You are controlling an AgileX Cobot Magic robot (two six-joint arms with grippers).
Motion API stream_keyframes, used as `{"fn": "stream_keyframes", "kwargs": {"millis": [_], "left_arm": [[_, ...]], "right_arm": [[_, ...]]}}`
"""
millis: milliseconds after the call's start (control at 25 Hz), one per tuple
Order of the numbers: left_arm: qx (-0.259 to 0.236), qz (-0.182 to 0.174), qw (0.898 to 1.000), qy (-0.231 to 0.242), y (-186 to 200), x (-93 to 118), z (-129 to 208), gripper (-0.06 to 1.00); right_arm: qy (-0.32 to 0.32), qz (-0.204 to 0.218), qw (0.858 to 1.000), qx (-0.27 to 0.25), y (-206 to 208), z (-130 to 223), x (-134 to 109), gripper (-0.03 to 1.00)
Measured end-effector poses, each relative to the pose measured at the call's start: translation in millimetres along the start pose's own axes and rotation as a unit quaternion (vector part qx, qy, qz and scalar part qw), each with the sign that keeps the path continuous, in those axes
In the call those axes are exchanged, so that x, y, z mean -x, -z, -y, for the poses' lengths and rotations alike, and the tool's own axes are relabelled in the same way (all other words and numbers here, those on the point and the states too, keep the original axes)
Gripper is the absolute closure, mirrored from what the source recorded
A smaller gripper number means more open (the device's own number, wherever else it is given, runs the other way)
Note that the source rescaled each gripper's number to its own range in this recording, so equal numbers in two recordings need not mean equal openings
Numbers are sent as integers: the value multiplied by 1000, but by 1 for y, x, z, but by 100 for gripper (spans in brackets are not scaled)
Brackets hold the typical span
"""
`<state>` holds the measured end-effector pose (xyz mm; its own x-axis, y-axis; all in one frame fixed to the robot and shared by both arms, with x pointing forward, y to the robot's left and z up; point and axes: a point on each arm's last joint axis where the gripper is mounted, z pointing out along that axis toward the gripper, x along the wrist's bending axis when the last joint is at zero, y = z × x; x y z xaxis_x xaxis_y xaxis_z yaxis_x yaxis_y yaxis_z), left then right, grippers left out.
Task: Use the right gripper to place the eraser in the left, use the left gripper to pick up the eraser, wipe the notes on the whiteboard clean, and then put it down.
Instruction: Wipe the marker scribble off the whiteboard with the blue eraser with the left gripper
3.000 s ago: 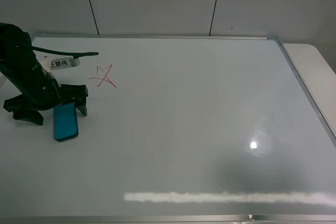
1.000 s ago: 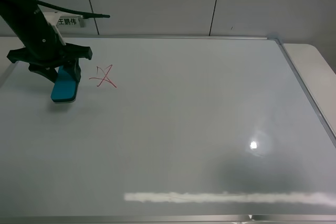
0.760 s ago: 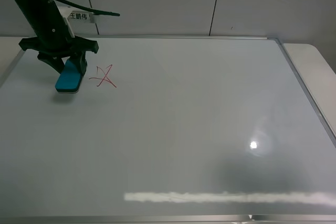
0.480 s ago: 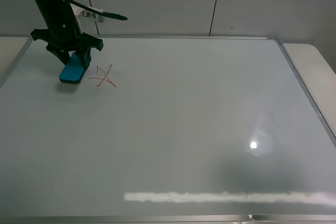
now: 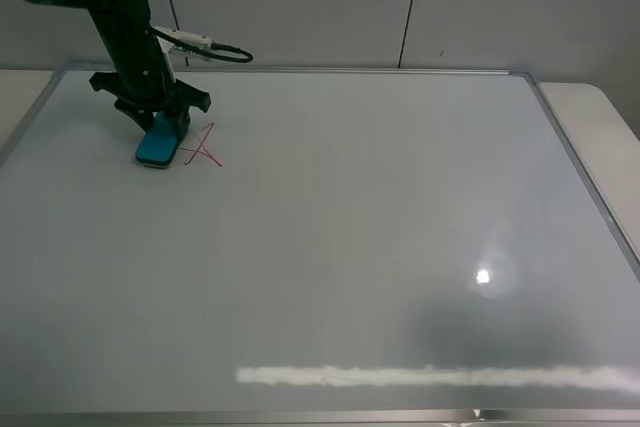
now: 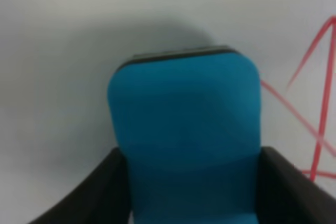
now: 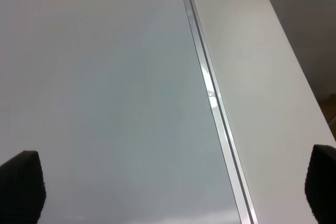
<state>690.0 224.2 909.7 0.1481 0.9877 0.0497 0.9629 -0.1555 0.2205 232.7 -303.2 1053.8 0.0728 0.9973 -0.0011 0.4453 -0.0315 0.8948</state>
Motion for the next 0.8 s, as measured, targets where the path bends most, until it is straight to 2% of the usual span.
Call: {"fn": "stream_keyframes", "kwargs": {"millis": [240,440,600,800], "left_arm": [[-11,5,1000,-5,-11,4,0,93],[-8,19,1000,-19,-12,24,-1,93],[-11,43,998,-42,-10,62,3,93],[-20,65,992,-105,-6,121,17,93]], "right_arm": [[0,0,1000,0,0,0,0,-3],[0,0,1000,0,0,0,0,-3],[0,0,1000,0,0,0,0,-3],[0,0,1000,0,0,0,0,-3]]}}
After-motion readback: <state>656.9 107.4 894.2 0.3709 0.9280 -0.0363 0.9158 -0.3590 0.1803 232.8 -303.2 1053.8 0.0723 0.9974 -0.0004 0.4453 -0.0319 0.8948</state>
